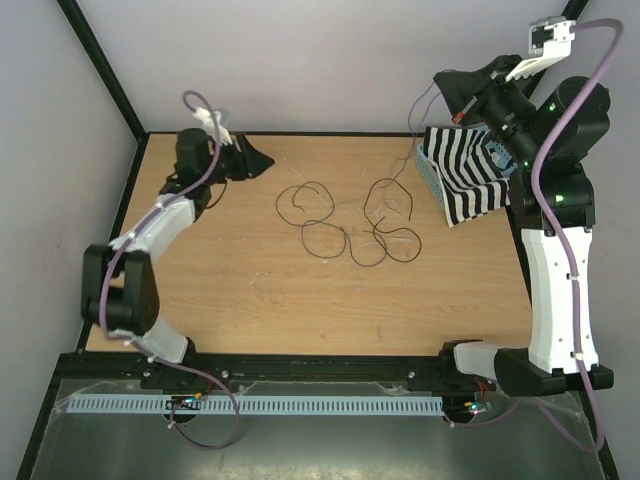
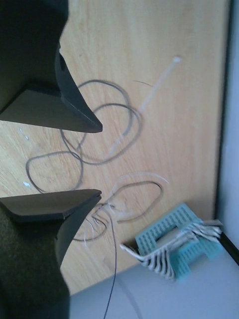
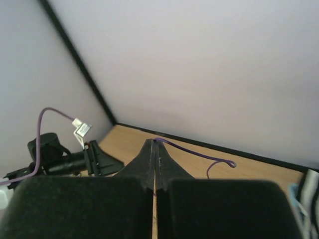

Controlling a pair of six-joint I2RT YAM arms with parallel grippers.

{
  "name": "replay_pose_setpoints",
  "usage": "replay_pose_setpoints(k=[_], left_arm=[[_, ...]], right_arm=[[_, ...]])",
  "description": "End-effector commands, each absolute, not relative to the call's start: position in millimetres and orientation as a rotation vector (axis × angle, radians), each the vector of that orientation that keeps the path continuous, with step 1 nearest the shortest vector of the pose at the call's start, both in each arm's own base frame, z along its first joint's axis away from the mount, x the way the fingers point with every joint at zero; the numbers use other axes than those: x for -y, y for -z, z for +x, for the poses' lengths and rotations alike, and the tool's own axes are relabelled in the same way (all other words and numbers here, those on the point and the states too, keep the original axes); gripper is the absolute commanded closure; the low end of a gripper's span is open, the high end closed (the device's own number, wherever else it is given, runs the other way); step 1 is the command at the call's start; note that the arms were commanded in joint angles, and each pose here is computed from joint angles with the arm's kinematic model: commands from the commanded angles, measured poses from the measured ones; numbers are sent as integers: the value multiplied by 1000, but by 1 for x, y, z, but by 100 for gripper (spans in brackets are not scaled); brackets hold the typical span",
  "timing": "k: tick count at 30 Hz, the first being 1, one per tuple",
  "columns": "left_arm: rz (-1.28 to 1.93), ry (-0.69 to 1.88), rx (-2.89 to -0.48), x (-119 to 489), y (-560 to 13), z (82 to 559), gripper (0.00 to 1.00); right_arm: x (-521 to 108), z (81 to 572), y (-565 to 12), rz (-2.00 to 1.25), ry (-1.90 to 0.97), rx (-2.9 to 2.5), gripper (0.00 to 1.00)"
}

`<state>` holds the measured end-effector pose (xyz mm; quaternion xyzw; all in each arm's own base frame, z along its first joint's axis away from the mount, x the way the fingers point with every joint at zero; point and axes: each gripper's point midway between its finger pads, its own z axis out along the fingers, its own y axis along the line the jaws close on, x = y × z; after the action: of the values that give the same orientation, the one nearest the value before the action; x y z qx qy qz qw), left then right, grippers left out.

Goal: Zip-tie the wires
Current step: Untie the cable at the center of the board, then straighten the cable at the center of the board.

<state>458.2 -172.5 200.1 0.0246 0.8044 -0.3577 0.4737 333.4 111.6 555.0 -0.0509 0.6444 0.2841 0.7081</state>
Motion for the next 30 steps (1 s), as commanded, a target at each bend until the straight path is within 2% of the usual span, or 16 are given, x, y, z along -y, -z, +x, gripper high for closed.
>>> replay_pose_setpoints(k=[1, 4, 12, 17, 20, 26, 30], left_arm=[[172, 896, -1770, 171, -280, 428, 42], [127, 987, -1771, 175, -288, 401, 31], [-130, 1242, -1936, 190, -238, 331, 30], [121, 1244, -1890, 219, -246, 294, 21], [143, 1233, -1891, 228, -240, 280, 16], [79, 1299, -1976, 251, -221, 260, 13], [179, 1292, -1981, 272, -220, 255, 13]], right_arm=[[-147, 305, -589, -226, -909, -1321, 100], [-154, 305, -592, -243, -965, -1305, 100], [-160, 305, -595, -263, -1014, -1290, 100], [-162, 297, -594, -272, -1042, -1290, 100], [-162, 291, -597, -274, -1043, -1281, 100], [-160, 282, -599, -264, -1042, -1270, 100], [-162, 283, -590, -257, -1062, -1294, 100]])
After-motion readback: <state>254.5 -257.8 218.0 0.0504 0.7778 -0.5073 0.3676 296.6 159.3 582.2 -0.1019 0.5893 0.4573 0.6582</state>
